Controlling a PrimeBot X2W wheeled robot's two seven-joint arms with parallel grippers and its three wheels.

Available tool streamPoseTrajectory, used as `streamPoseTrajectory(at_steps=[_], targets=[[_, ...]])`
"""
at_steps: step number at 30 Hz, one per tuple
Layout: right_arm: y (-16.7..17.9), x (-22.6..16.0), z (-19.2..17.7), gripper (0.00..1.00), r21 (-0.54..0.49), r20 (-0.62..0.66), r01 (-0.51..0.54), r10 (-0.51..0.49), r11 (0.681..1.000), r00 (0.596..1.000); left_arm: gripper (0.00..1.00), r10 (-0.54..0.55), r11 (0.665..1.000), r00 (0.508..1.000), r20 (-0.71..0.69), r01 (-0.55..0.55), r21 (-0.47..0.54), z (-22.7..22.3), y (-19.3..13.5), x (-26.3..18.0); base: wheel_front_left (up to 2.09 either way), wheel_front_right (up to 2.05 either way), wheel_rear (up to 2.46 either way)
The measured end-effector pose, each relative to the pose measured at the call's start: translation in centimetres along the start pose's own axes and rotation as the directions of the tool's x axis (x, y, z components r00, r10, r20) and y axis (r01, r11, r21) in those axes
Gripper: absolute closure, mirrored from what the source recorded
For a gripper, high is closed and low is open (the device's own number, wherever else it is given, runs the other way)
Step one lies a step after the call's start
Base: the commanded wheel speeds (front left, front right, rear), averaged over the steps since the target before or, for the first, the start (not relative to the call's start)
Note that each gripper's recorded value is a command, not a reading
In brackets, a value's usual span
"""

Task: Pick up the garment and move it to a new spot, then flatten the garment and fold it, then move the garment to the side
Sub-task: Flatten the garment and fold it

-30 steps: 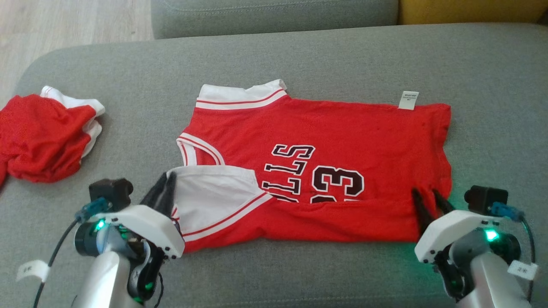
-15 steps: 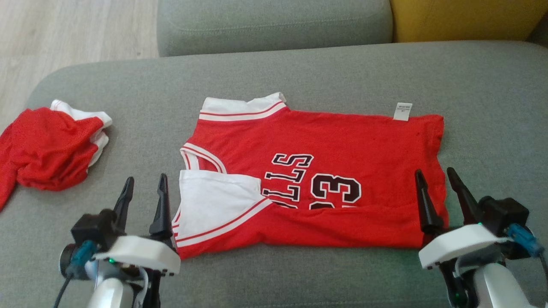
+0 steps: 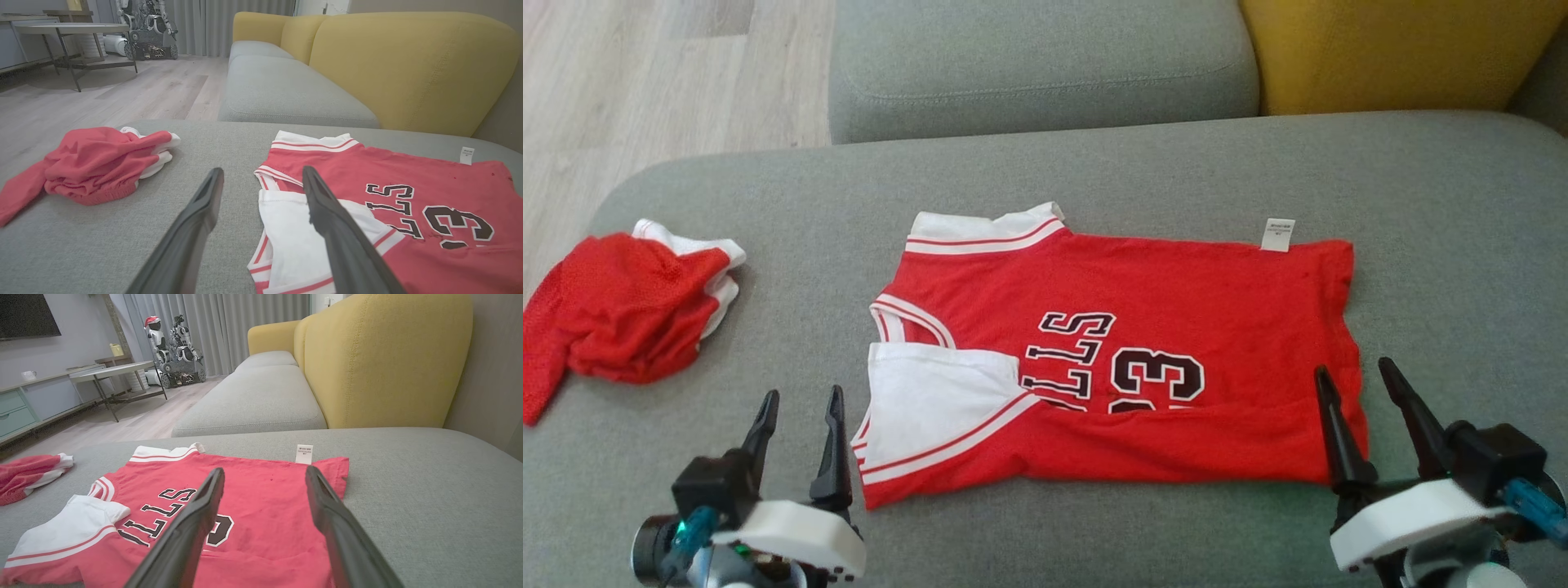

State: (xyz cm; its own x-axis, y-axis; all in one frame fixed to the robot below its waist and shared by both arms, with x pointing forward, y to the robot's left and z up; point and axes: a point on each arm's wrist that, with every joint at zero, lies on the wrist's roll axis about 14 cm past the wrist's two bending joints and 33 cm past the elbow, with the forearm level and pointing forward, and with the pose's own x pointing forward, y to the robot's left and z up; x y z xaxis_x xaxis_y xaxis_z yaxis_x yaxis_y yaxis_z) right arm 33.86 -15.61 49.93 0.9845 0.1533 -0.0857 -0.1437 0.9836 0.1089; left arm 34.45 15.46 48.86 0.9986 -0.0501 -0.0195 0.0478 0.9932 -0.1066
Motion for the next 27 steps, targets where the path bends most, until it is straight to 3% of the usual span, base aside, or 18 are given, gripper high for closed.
streamPoseTrajectory(at_steps=[18, 23, 27], targets=[[0.0, -0.4, -0.6, 0.00, 0.020, -0.037, 0.014, -0.013, 1.000, 0.999, 0.00, -0.018, 1.000, 0.999, -0.051, 0.018, 0.012, -0.9, -0.6, -0.3, 0.00, 0.00, 0.00], [-1.2, -0.6, -3.9, 0.00, 0.035, -0.145, 0.055, -0.049, 0.998, 0.988, 0.00, -0.026, 1.000, 0.986, -0.164, 0.026, -0.005, -3.6, -0.6, -0.5, 0.00, 0.00, 0.00], [-1.9, -1.1, -8.0, 0.00, 0.046, -0.285, 0.084, -0.067, 0.995, 0.956, 0.00, -0.051, 0.999, 0.961, -0.273, 0.048, -0.018, -6.6, -1.1, -0.9, 0.00, 0.00, 0.00]])
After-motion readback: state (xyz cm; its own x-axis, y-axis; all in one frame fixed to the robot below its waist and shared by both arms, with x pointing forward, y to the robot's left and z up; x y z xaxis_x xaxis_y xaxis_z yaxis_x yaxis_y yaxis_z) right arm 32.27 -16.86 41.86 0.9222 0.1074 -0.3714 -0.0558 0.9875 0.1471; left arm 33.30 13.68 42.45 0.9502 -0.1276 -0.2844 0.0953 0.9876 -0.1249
